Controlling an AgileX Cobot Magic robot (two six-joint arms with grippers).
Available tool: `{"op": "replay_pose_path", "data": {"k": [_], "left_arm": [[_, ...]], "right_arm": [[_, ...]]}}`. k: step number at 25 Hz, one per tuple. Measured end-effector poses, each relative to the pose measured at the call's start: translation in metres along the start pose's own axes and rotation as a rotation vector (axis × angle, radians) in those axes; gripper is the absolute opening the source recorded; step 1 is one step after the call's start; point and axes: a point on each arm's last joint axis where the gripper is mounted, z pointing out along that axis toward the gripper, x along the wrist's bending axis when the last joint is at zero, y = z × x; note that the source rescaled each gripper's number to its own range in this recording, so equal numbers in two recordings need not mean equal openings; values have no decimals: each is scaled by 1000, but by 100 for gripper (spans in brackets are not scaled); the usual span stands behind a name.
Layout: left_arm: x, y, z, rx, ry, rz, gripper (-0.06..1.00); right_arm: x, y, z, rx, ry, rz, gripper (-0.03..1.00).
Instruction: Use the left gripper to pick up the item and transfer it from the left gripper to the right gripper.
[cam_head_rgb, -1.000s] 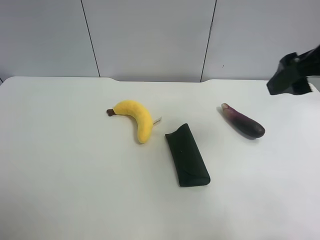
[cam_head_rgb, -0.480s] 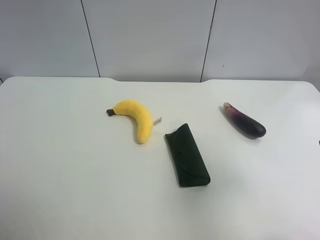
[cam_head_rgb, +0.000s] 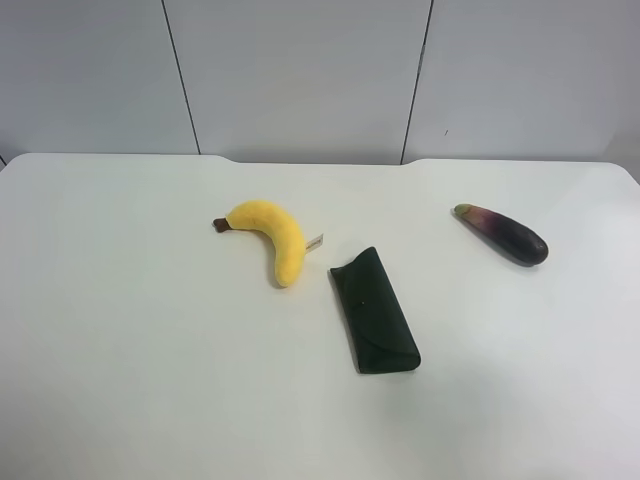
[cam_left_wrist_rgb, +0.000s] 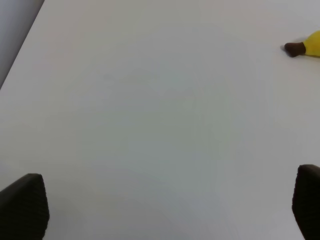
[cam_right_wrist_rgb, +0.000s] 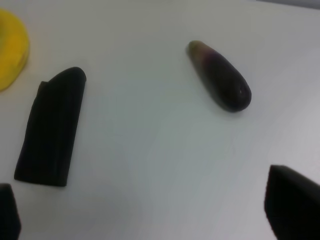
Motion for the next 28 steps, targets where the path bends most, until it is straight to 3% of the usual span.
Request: {"op": "replay_pose_path", "data": {"k": [3,7,23,28], "left_arm": [[0,0,0,0,0,0,100],[0,0,0,0,0,0,100],[0,0,0,0,0,0,100],[0,0,0,0,0,0,100]], "right_arm": [[0,-3,-7,-41,3,4,95],[2,-16,-8,13,28,18,95],[2,-19,-8,6,28,18,95],[3,-20,-9,-1,-33,50,95]]}}
